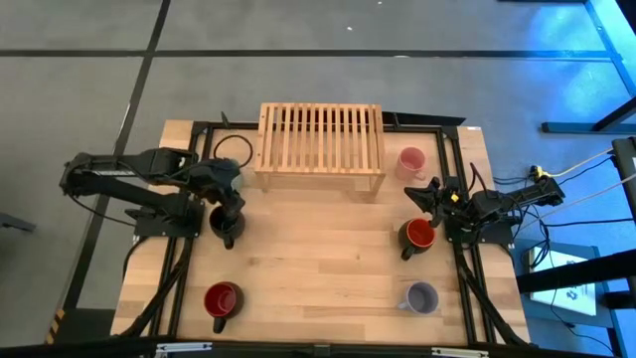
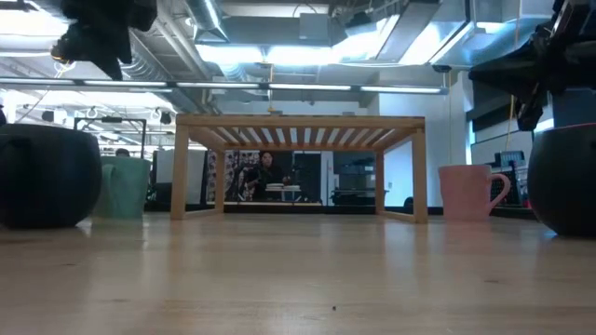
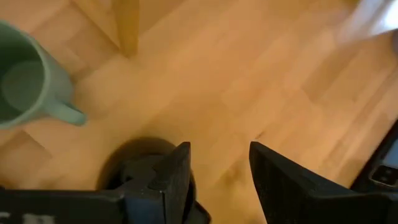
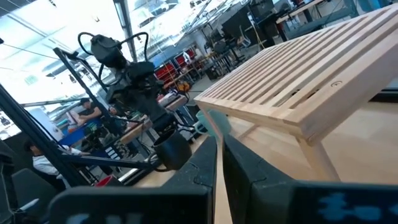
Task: Place coffee mugs
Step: Put the black mug on the shelf
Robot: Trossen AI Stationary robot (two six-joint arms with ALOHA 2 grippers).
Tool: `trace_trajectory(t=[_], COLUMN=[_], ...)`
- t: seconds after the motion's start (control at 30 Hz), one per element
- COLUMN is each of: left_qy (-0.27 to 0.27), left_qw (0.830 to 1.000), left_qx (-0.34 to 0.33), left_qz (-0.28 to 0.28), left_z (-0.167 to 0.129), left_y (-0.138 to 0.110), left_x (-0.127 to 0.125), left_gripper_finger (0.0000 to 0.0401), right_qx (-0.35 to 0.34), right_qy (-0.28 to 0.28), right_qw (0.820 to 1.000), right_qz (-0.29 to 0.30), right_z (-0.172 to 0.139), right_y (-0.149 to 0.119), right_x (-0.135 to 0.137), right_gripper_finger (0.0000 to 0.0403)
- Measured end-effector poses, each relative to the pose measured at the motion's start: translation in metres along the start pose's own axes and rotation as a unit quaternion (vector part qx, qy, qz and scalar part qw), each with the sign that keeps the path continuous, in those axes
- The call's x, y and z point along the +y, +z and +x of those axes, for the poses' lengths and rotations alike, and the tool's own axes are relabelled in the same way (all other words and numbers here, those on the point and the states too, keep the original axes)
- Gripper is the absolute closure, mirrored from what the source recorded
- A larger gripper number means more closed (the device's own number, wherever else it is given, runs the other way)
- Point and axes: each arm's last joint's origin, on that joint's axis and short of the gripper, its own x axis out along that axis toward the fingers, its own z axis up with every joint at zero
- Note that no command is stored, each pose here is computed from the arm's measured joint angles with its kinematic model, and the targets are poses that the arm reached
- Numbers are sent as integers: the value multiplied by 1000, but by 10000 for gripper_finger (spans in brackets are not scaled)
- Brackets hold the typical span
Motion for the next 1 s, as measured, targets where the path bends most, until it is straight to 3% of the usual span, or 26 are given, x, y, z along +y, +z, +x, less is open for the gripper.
trace_trajectory(t=[0.13, 0.33, 0.6, 0.87, 1.0], left_qy=[-16, 21, 20, 63, 84], left_qw=[999, 988, 937, 896, 888], left_qx=[43, 113, 170, 222, 232], left_qz=[26, 105, 304, 379, 388], left_z=[4, 9, 20, 41, 51], left_y=[-7, -21, -37, -48, -54], left_x=[-7, -8, -21, -28, -24], left_gripper_finger=[242, 243, 243, 243, 243], right_qx=[-2, -4, 8, 8, 9], right_qy=[-13, -21, -28, -29, -29], right_qw=[1000, 1000, 999, 999, 999], right_qz=[-3, -6, -16, -16, -17], right_z=[0, 0, 0, 0, 0], right_y=[-1, -1, -3, -4, -4], right_x=[-1, -2, -3, -3, -3], right_gripper_finger=[388, 388, 388, 388, 388])
